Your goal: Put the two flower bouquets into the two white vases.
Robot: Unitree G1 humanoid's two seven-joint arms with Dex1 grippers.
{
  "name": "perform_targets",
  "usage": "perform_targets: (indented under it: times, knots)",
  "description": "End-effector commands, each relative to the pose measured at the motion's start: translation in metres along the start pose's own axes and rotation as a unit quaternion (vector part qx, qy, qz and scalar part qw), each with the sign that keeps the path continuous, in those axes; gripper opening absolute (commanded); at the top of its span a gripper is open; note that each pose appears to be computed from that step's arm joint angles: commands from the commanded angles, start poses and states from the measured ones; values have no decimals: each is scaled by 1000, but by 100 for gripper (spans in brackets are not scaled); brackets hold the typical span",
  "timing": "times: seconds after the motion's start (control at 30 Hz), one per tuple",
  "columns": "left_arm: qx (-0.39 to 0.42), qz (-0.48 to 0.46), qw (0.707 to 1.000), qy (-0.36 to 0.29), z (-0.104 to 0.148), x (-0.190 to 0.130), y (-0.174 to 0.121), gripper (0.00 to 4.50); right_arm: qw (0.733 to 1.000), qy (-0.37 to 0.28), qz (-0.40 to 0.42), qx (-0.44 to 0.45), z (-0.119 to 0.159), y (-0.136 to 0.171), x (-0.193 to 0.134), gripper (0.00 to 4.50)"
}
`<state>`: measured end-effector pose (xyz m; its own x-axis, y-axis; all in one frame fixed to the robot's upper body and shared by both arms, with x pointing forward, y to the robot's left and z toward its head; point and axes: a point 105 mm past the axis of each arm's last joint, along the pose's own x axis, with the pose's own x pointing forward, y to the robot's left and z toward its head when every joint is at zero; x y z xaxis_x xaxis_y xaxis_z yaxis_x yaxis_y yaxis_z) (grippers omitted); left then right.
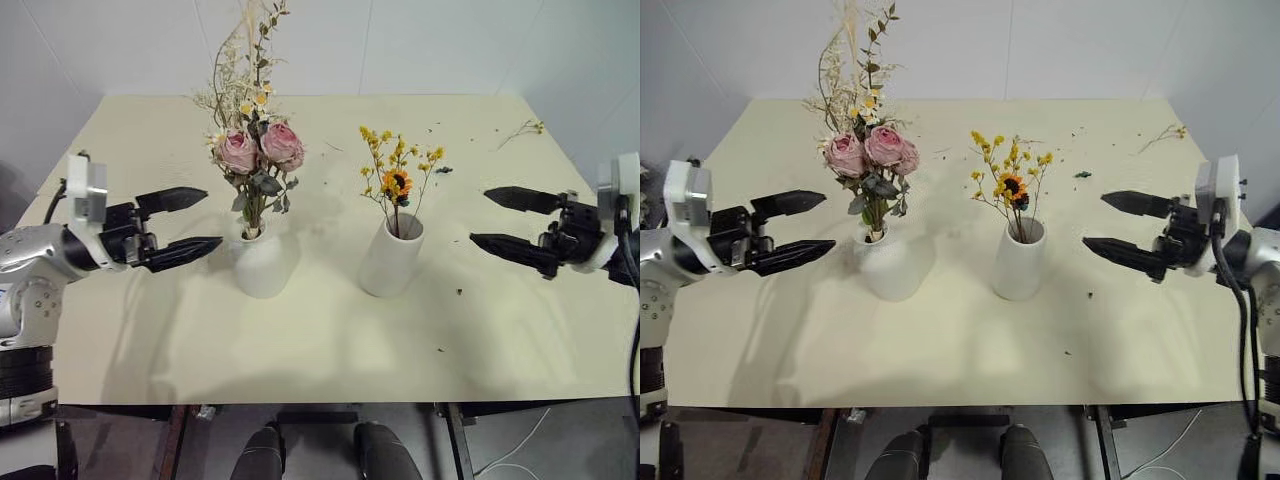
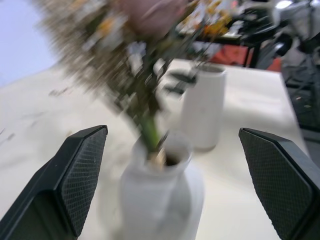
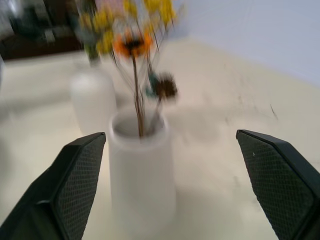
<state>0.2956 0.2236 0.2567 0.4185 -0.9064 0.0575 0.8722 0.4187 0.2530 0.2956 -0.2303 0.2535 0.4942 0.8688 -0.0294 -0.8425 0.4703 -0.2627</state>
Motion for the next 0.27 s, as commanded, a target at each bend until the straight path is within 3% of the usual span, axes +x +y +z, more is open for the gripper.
perform_targets:
  times: [0.03,0.27]
  knots:
    - [30,25,999,4,5,-16,8,450,999,10,4,-39,4,3,-4,443]
    - [20,0,1000,12,-2,-12,5,450,998,15,0,-54,-1,6,-8,443]
